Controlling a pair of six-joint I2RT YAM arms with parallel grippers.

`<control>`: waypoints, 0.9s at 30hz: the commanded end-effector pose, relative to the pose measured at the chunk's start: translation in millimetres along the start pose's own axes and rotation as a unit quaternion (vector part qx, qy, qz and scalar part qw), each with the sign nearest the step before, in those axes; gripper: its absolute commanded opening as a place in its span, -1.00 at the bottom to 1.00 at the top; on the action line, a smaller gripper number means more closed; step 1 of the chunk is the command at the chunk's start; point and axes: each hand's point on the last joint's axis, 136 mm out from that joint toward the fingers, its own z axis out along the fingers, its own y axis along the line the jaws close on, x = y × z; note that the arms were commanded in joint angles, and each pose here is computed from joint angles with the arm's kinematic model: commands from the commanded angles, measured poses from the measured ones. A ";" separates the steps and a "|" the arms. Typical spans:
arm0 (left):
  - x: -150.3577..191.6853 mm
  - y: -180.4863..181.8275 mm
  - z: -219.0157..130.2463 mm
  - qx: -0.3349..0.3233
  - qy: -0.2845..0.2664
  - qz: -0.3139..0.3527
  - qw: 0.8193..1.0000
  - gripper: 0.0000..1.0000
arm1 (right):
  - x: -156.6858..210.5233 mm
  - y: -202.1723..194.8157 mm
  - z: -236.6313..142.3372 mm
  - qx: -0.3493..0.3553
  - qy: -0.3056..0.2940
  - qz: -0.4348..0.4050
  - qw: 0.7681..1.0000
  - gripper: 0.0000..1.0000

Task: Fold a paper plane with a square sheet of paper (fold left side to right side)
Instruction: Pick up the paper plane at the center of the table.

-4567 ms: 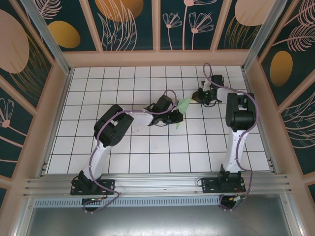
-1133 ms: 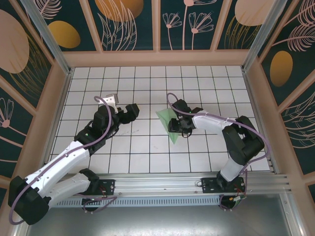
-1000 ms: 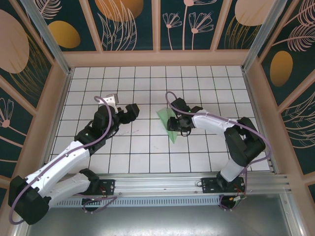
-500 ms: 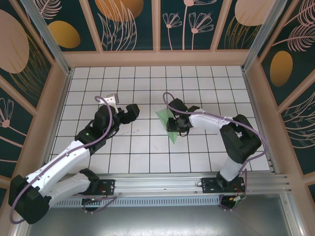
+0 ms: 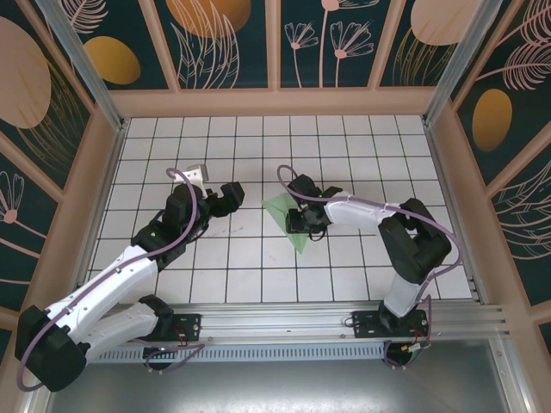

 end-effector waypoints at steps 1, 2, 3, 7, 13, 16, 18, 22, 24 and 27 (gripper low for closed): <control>-2.0 0.0 1.1 -0.005 -0.005 0.008 1.000 0.88 | -10.6 9.3 -19.4 -0.009 -0.026 -0.013 1.000 -0.08; -2.5 -0.3 1.0 -0.005 -0.005 0.009 1.000 0.88 | -10.0 10.4 -19.7 -0.011 -0.025 -0.015 1.000 -0.08; -1.8 -0.1 1.1 -0.005 -0.004 0.009 1.000 0.88 | -9.8 11.9 -20.5 -0.012 -0.026 -0.018 0.999 -0.07; -0.9 0.8 1.3 -0.006 -0.003 0.009 1.000 0.89 | -11.5 18.8 -25.9 -0.024 -0.034 -0.026 0.999 0.00; 0.5 0.7 2.9 -0.005 -0.001 0.008 1.000 0.89 | -8.9 19.4 -23.5 -0.020 -0.029 -0.036 0.999 0.01; 1.1 0.6 3.3 -0.005 0.001 0.008 1.000 0.89 | -10.6 19.8 -20.5 -0.015 -0.025 -0.045 0.999 -0.07; 0.5 0.6 2.9 -0.005 0.000 0.008 1.000 0.89 | -11.0 22.0 -18.2 -0.014 -0.021 -0.052 0.998 -0.16; 1.1 1.9 2.1 -0.008 0.000 0.008 1.000 0.88 | -10.6 24.1 -19.1 -0.002 -0.023 -0.062 0.998 -0.11; 1.0 1.9 2.6 -0.008 0.000 0.008 1.000 0.89 | -10.5 20.9 -16.4 0.006 -0.020 -0.063 0.998 -0.09; 1.0 0.8 2.9 -0.006 0.001 0.009 1.000 0.89 | -9.7 20.2 -9.8 0.012 -0.011 -0.066 0.998 -0.10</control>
